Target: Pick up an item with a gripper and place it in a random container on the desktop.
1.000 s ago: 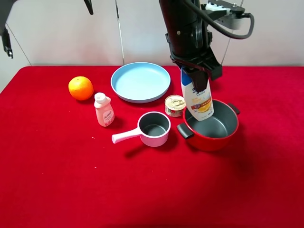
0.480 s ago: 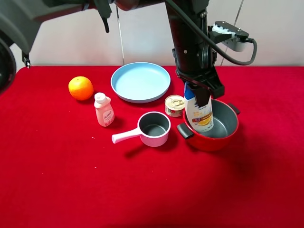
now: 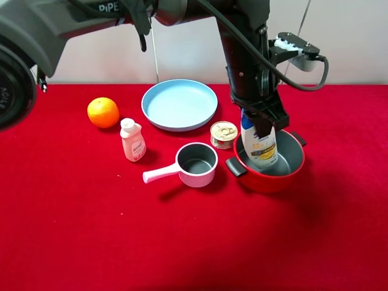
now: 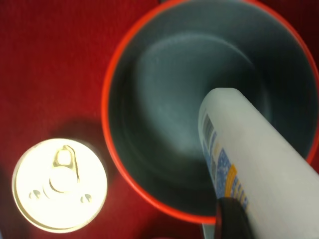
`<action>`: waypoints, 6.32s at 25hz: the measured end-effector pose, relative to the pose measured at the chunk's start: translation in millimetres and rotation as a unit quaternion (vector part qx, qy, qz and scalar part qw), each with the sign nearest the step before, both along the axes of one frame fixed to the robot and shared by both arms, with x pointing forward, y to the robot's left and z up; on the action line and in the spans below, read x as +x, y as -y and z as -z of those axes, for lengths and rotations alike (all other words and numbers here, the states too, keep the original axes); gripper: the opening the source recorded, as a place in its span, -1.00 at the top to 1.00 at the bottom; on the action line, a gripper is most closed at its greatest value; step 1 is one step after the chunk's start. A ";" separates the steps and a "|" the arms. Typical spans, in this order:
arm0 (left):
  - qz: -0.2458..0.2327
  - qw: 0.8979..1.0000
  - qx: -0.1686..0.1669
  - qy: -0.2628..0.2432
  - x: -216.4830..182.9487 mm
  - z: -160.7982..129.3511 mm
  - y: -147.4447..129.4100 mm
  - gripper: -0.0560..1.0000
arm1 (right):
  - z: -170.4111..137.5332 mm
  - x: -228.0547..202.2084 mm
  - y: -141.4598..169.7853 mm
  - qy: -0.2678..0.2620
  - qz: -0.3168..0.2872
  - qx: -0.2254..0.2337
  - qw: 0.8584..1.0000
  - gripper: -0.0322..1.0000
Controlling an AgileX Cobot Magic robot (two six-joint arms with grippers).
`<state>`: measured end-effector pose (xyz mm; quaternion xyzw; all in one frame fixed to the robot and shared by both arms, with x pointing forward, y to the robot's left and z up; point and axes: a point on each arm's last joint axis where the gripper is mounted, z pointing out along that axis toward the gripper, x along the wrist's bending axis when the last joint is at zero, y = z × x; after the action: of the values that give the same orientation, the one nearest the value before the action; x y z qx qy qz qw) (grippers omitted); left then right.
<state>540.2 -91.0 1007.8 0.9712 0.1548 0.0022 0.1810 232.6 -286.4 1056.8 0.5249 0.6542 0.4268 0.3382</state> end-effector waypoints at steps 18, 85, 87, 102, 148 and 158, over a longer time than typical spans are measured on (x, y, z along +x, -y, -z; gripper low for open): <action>0.006 1.000 -0.016 0.012 -2.3 13.7 13.6 0.19 | 0.0 0.0 -0.1 0.000 0.000 0.000 1.000 -0.41; 0.019 0.999 0.038 0.017 -2.5 15.6 4.5 -0.97 | 0.0 0.0 -0.1 0.000 0.000 0.000 1.000 -0.41; 0.013 0.999 0.047 0.017 -3.0 12.3 1.6 -0.98 | 0.0 0.0 -0.1 0.000 0.000 0.000 1.000 -0.41; -0.098 0.992 -0.011 0.079 -27.7 -111.2 -44.4 -0.98 | 0.0 0.0 -0.1 0.000 0.000 0.000 1.000 -0.41; -0.155 0.986 0.059 -0.019 -223.7 -26.5 -304.3 -0.98 | 0.0 0.0 -0.1 0.000 0.000 0.000 1.000 -0.41; -0.273 0.961 -0.017 0.042 -250.2 -17.8 -353.8 -0.98 | 0.0 0.0 -0.1 0.000 0.000 0.000 1.000 -0.41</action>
<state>290.0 262.8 1025.6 0.8880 0.4063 0.0892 0.1962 232.6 -286.3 1056.8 0.5248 0.6542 0.4270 0.3379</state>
